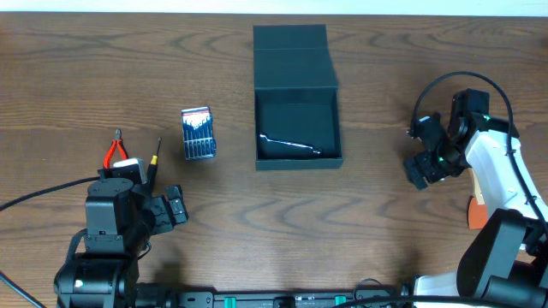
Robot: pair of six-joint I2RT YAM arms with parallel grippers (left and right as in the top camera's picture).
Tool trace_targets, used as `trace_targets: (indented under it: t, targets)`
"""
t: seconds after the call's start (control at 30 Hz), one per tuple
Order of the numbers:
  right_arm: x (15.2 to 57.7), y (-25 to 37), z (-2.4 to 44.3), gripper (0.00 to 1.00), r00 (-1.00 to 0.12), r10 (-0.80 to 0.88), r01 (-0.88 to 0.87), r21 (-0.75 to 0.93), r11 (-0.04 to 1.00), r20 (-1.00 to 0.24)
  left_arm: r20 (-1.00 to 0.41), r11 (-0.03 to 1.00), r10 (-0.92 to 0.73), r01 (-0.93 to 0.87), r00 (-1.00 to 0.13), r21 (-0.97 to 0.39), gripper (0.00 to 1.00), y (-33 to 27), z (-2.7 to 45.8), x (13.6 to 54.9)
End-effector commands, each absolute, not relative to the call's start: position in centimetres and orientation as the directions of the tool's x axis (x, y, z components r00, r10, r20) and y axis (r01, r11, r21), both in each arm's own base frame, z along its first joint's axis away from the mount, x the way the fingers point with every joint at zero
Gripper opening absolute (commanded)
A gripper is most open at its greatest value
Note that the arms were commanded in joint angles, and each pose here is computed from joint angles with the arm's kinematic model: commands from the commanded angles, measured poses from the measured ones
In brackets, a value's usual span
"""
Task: Pack container
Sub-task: 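Move the right gripper back over the red-black hammer head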
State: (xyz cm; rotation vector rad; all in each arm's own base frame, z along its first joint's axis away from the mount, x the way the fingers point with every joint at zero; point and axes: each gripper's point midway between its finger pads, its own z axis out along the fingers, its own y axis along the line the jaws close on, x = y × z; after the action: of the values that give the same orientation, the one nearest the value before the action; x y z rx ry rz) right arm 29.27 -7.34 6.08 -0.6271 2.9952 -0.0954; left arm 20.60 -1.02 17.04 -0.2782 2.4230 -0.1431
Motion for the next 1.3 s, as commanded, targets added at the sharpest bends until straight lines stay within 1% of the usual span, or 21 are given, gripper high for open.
trace_targets:
  t: [0.0, 0.13, 0.3, 0.8, 0.87, 1.03, 1.27]
  targets:
    - [29.0, -8.8, 6.0, 0.97, -0.929, -0.367, -0.361, -0.1, 0.927, -0.049, -0.641, 0.97, -0.244, -0.165, -0.728, -0.181, 0.99, -1.0, 17.8, 20.8]
    - [28.7, -9.1, 5.8, 0.96, -0.934, -0.353, -0.349, -0.085, 0.933, -0.044, -0.641, 0.969, -0.244, -0.165, -0.728, -0.181, 0.99, -1.0, 17.8, 20.8]
    - [28.4, -10.2, 4.9, 0.95, -0.941, -0.337, -0.335, -0.103, 0.936, -0.001, -0.64, 0.969, -0.244, -0.165, -0.729, -0.182, 0.99, -1.0, 17.8, 20.8]
    - [29.0, -10.3, 0.4, 0.91, -0.933, -0.356, -0.359, -0.05, 0.932, 0.06, -0.643, 0.969, -0.244, -0.164, -0.726, -0.183, 0.99, -1.0, 17.9, 20.9]
    - [29.2, -10.1, -0.1, 0.9, -0.933, -0.356, -0.359, -0.039, 0.933, 0.055, -0.646, 0.969, -0.245, -0.164, -0.723, -0.184, 0.99, -1.0, 18.0, 21.0]
    - [30.3, -9.7, -0.3, 0.91, -0.932, -0.361, -0.361, -0.026, 0.932, 0.002, -0.661, 0.969, -0.245, -0.16, -0.709, -0.188, 0.99, -1.0, 18.3, 21.4]
    - [30.5, -9.7, -0.3, 0.92, -0.921, -0.389, -0.389, -0.028, 0.921, -0.004, -0.666, 0.969, -0.246, -0.158, -0.704, -0.19, 0.98, -1.0, 18.4, 21.5]
